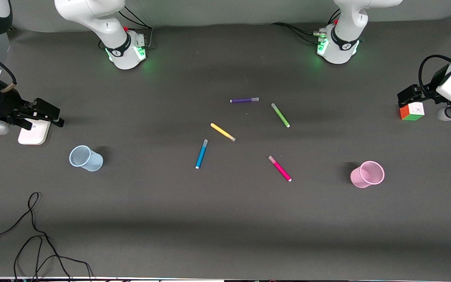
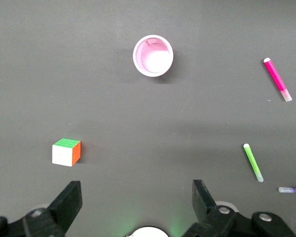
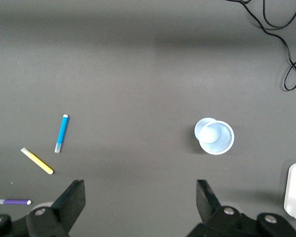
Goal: Place pink and blue markers in matching cups
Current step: 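Reach the right gripper toward the blue marker while the left gripper reaches the pink marker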
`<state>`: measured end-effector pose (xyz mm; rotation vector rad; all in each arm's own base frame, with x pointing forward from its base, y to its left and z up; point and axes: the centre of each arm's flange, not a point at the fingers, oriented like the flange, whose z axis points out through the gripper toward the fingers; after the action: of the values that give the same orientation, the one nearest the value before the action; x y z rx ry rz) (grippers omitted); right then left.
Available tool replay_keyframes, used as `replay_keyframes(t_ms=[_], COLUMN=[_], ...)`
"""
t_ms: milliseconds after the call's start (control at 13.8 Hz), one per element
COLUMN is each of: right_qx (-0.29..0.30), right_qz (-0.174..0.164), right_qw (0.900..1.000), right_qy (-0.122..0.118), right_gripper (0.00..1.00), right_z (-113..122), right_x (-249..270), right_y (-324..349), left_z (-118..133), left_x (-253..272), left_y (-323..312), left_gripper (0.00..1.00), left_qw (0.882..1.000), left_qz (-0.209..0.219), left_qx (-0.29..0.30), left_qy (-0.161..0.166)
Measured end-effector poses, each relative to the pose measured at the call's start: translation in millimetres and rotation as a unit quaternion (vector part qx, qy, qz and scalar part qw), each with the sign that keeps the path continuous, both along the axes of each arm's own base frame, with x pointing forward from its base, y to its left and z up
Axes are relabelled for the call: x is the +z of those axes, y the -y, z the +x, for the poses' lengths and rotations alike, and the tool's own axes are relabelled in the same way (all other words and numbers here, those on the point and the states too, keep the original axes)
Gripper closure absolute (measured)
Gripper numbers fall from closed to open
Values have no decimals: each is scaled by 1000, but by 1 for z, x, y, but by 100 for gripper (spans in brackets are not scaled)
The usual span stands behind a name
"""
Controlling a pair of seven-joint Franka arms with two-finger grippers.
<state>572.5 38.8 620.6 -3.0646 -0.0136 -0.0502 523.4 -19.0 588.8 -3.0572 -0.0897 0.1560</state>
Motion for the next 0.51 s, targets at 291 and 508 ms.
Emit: replay_keyframes(t_ms=[291, 508], right_qx=[0, 4], right_qz=[-1, -3], right_qw=[1000, 1000], right_qy=[-5, -15], right_gripper=[0, 0], right_z=[3, 8], right_x=[-6, -17], right_y=[-1, -7], left_z=[-2, -2], left_x=[5, 4], left_y=[-3, -3], left_gripper=[0, 0], left_qw=[1000, 1000], left_qz=[1, 1], left_qx=[3, 3], left_qy=[-4, -7])
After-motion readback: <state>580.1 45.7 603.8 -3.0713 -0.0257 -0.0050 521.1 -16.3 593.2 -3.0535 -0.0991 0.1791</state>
